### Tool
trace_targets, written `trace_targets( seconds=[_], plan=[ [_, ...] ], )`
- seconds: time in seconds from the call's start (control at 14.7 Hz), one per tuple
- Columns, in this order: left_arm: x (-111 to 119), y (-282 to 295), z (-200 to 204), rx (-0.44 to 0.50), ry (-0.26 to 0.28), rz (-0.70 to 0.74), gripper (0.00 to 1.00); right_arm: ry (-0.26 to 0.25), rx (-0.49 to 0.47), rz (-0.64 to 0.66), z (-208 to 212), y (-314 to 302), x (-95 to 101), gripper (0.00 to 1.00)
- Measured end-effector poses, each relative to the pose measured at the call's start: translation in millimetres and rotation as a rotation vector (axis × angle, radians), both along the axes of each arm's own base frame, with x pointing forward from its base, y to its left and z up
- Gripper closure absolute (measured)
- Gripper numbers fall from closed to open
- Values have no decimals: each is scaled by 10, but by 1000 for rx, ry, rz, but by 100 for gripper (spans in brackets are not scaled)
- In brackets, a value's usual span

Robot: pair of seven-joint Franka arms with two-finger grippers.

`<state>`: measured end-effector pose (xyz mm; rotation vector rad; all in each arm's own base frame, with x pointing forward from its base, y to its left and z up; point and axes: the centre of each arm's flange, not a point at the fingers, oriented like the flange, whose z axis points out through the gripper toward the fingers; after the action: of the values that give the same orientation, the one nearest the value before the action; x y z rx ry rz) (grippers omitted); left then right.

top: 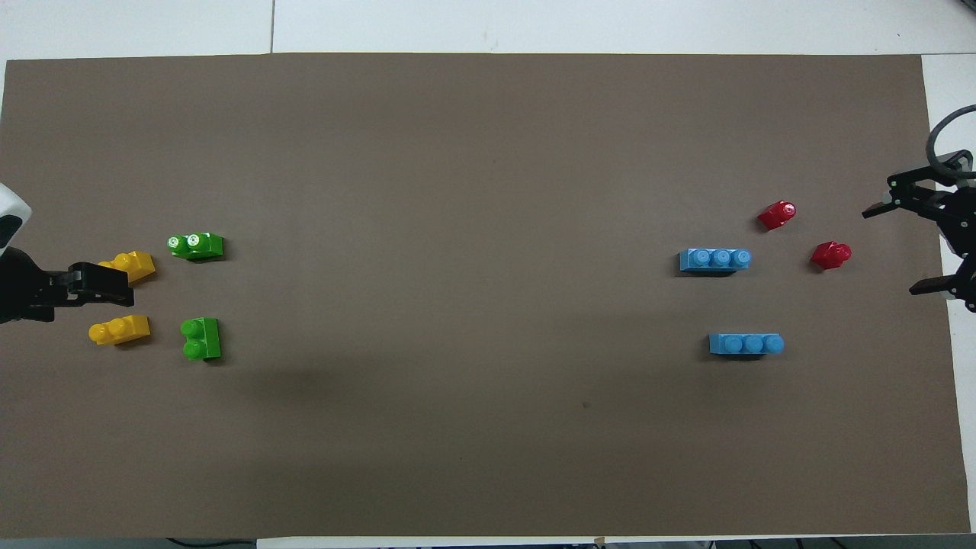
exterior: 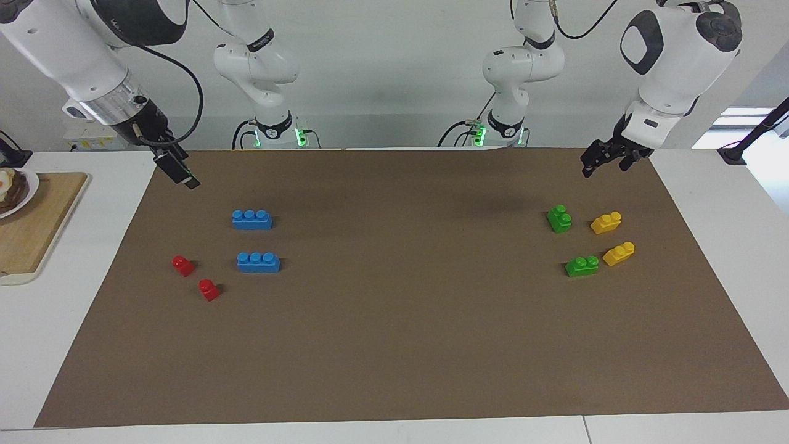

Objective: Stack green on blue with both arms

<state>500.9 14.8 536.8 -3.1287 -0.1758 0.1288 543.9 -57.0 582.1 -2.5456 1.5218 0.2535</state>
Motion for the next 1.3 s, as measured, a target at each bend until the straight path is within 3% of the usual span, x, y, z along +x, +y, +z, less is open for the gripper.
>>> trace_targets(
  seconds=[0.34,0.55,0.89,1.09,1.16,1.3],
  plan=[
    [-153,17,-656,0,31,2,0,82,79,-107,-431,-75,192,2],
    [-248,17,-949,-1,56,3,0,103,95,-168,-581,-158,245,0],
    [-321,19,-1361,0,25,3,0,143,147,-422,-928,-339,359,1],
    [-307,21,-1573,-1,24,3,0,152,145,-436,-1087,-312,392,1],
    [-288,22,-1627,-2,22,3,8,148,143,-439,-1148,-295,394,1],
    [-261,20,-1692,-3,19,2,11,134,137,-443,-1304,-245,400,0]
  ],
)
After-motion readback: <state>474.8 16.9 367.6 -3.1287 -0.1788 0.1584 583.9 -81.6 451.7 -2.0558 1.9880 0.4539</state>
